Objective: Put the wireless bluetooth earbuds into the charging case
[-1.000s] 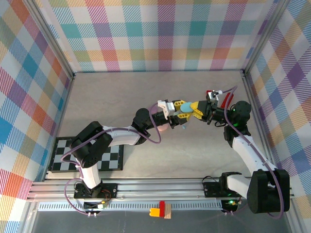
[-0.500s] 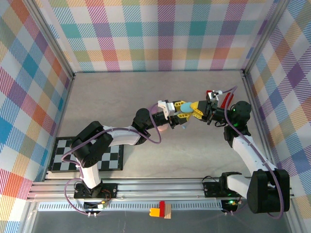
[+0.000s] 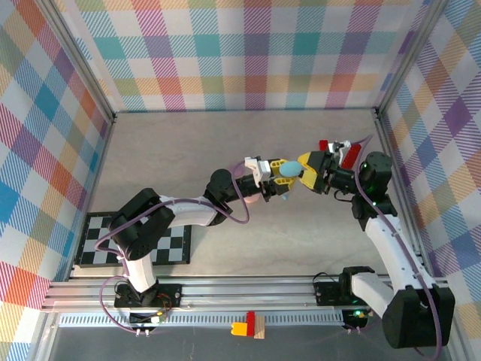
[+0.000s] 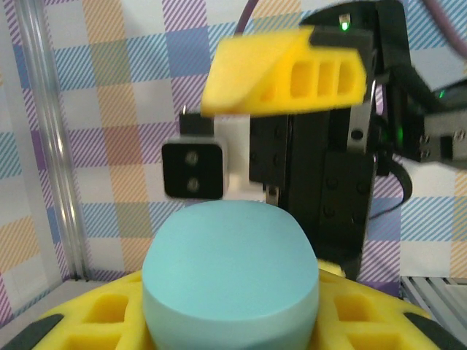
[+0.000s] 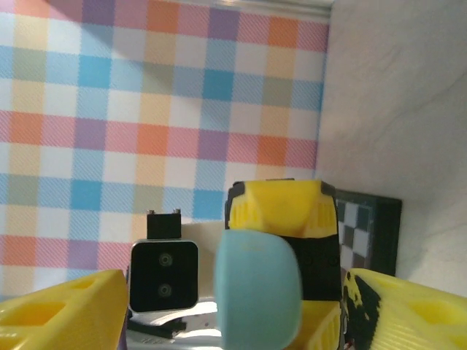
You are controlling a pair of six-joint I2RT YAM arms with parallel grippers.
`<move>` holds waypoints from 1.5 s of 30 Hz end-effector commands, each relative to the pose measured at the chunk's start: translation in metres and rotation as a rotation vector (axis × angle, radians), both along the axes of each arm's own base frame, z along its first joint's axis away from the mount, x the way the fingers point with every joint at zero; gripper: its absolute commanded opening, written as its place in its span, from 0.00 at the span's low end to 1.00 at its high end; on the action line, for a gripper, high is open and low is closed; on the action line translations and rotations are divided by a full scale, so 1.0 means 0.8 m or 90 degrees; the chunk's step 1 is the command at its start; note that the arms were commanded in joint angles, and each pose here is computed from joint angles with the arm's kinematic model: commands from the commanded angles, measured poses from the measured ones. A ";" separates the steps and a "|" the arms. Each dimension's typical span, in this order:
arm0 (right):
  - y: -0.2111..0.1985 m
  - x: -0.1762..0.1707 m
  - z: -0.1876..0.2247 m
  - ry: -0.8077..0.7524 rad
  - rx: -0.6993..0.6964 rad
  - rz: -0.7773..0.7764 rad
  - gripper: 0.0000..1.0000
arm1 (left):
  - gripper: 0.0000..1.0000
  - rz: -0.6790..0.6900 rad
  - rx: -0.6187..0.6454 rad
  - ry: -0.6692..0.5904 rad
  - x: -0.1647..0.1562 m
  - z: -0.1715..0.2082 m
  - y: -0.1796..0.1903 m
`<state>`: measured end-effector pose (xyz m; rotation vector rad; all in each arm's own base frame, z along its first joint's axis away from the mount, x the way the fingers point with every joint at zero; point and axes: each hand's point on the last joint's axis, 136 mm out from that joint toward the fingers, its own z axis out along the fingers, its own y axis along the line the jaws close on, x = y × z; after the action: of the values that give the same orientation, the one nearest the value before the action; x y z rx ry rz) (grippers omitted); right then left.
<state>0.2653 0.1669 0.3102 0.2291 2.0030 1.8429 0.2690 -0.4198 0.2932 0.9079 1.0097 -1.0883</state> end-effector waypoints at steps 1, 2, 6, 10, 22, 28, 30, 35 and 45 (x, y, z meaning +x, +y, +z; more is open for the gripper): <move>-0.013 0.001 -0.010 -0.061 -0.117 -0.044 0.78 | 0.35 -0.004 -0.018 -0.004 -0.006 0.018 0.017; -0.014 -0.001 -0.007 -0.098 -0.144 -0.045 0.79 | 0.34 -0.006 -0.011 0.008 -0.005 0.014 0.018; -0.018 -0.016 0.012 -0.291 -0.284 -0.030 0.84 | 0.34 -0.044 0.010 0.043 -0.009 0.004 0.020; -0.024 -0.036 0.014 -0.447 -0.452 -0.025 0.88 | 0.34 -0.106 0.024 0.071 -0.022 0.001 0.023; 0.010 -0.059 -0.004 -0.604 -0.522 0.078 0.89 | 0.32 -0.181 0.019 0.094 -0.044 0.014 0.023; 0.014 -0.037 -0.021 -0.589 -0.577 0.068 0.89 | 0.31 -0.189 0.009 0.087 -0.048 0.017 0.026; 0.012 -0.030 -0.023 -0.584 -0.586 0.055 0.89 | 0.31 -0.189 0.010 0.086 -0.049 0.017 0.027; -0.002 -0.008 -0.015 -0.545 -0.611 -0.019 0.87 | 0.31 -0.185 0.016 0.069 -0.053 0.013 0.030; -0.003 0.006 0.012 -0.505 -0.571 -0.081 0.84 | 0.31 -0.183 0.024 0.053 -0.057 0.007 0.032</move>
<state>0.2523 0.1738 0.2947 -0.6438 1.9575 0.6780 0.2467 -0.3994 0.2812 0.9937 1.1313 -1.3627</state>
